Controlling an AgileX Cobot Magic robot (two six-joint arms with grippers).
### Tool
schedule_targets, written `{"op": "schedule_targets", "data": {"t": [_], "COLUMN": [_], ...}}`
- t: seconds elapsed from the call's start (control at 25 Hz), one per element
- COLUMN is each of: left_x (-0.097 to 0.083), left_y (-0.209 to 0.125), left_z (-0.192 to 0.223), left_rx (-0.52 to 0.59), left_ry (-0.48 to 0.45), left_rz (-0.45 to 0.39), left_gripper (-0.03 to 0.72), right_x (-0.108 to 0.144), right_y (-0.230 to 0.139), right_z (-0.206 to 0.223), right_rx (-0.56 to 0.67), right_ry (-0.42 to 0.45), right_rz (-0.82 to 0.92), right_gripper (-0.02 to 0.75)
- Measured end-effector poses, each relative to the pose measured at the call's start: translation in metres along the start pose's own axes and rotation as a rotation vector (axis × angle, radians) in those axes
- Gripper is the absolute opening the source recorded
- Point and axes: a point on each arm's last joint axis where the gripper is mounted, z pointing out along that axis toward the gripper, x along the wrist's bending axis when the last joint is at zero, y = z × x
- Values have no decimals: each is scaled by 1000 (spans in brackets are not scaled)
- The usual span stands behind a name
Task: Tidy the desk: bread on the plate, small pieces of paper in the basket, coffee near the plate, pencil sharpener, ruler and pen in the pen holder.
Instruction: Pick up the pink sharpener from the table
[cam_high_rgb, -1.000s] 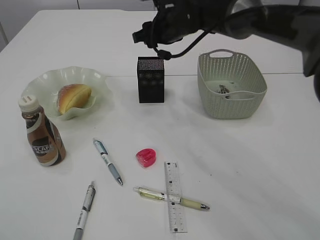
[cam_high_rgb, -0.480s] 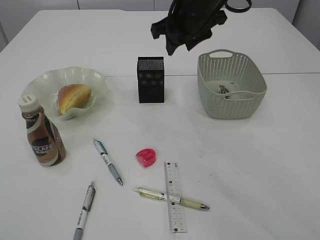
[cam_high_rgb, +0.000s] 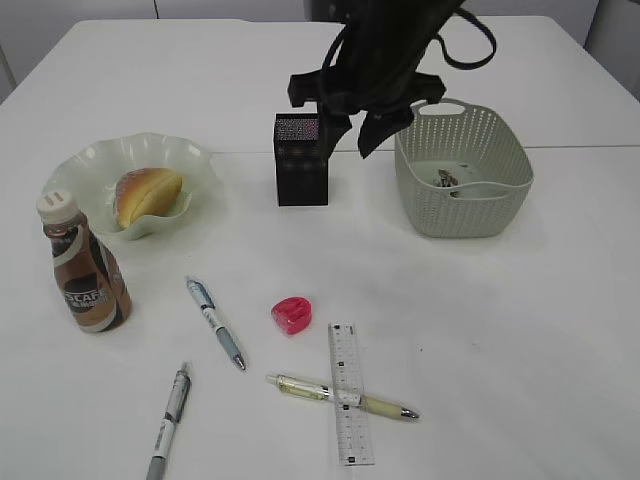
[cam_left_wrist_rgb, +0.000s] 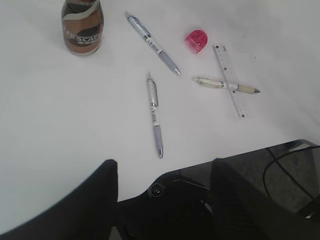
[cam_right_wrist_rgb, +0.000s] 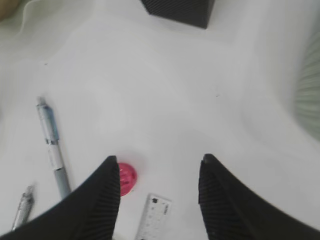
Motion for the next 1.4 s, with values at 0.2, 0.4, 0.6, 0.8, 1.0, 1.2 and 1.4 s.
{"op": "schedule_targets", "data": {"t": [0.2, 0.4, 0.6, 0.8, 1.0, 1.2, 1.4], "left_x": [-2, -2, -2, -1, -1, -1, -1], "left_y": [0, 0, 0, 0, 0, 0, 0], "left_z": [0, 0, 0, 0, 0, 0, 0], "left_rx": [2, 3, 2, 1, 1, 1, 1], "left_ry": [-24, -26, -22, -12, -10, -10, -10], "left_rz": [-8, -8, -7, -4, -3, -5, -5], "left_gripper": [433, 433, 433, 433, 433, 433, 434], "right_x": [11, 38, 62, 69, 79, 79, 74], "right_y": [-18, -35, -42, -49, -59, -63, -64], "right_z": [24, 38, 40, 66, 96, 107, 118], "right_rx": [104, 166, 174, 226, 287, 308, 320], "right_ry": [33, 34, 43, 38, 34, 23, -26], "right_rz": [46, -50, -154, -211, -252, -265, -261], "right_gripper": [372, 372, 372, 372, 372, 384, 478]}}
